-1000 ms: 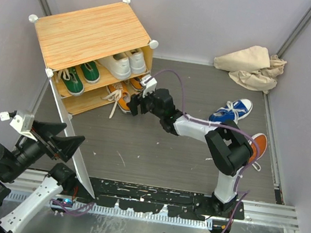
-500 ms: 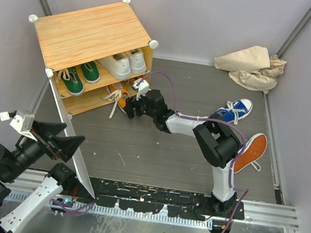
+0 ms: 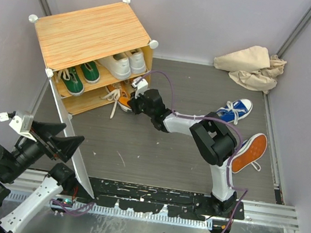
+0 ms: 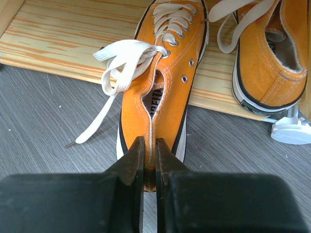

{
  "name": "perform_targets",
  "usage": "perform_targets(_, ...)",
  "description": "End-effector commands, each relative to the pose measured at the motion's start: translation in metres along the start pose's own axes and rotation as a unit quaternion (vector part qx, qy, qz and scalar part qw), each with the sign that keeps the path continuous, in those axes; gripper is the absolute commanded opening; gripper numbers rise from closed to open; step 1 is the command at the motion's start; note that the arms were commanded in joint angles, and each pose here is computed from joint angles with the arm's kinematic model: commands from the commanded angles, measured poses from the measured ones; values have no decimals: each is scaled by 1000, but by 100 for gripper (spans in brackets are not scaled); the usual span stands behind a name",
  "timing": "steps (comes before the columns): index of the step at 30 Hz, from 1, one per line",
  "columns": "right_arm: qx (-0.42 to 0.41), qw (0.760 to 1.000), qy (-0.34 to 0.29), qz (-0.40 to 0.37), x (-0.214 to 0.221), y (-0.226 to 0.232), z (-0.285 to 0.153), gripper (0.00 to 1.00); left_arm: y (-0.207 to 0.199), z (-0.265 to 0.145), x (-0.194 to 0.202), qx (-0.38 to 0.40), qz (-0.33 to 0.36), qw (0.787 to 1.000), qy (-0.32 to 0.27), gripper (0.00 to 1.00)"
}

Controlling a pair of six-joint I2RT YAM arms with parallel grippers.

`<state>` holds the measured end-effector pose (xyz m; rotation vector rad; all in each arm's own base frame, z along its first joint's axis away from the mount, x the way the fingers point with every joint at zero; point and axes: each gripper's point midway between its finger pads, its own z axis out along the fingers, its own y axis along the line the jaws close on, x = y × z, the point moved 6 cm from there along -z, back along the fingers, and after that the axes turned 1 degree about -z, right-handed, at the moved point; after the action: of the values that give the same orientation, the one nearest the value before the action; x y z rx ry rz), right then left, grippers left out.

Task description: Place and organize the shoes in the shoe cabinet

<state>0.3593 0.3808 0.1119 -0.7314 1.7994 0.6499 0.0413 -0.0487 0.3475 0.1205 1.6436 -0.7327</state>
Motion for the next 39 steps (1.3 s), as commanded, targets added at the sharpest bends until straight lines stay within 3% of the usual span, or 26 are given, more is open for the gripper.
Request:
perform_targets(1, 20, 992, -125, -8, -61, -1, -12, 1, 13, -4, 33, -37, -20, 996, 84, 98)
perform_targets(6, 25, 981, -191, -14, -90, -2, -12, 1, 13, -3, 32, -39, -19, 996, 83, 98)
perform_targets(13, 29, 976, -217, -6, -99, -9, 12, 1, 13, -1, 32, -38, -19, 995, 86, 98)
perform_targets(33, 46, 971, -235, 9, -89, -48, 69, 2, 12, 11, 33, -30, -14, 995, 99, 98)
perform_targets(36, 56, 972, -229, 15, -77, -50, 69, 9, 12, 12, 34, -29, -14, 994, 100, 98)
perform_targets(39, 67, 971, -227, 21, -71, -53, 67, 29, 11, 13, 33, -28, -14, 994, 101, 98)
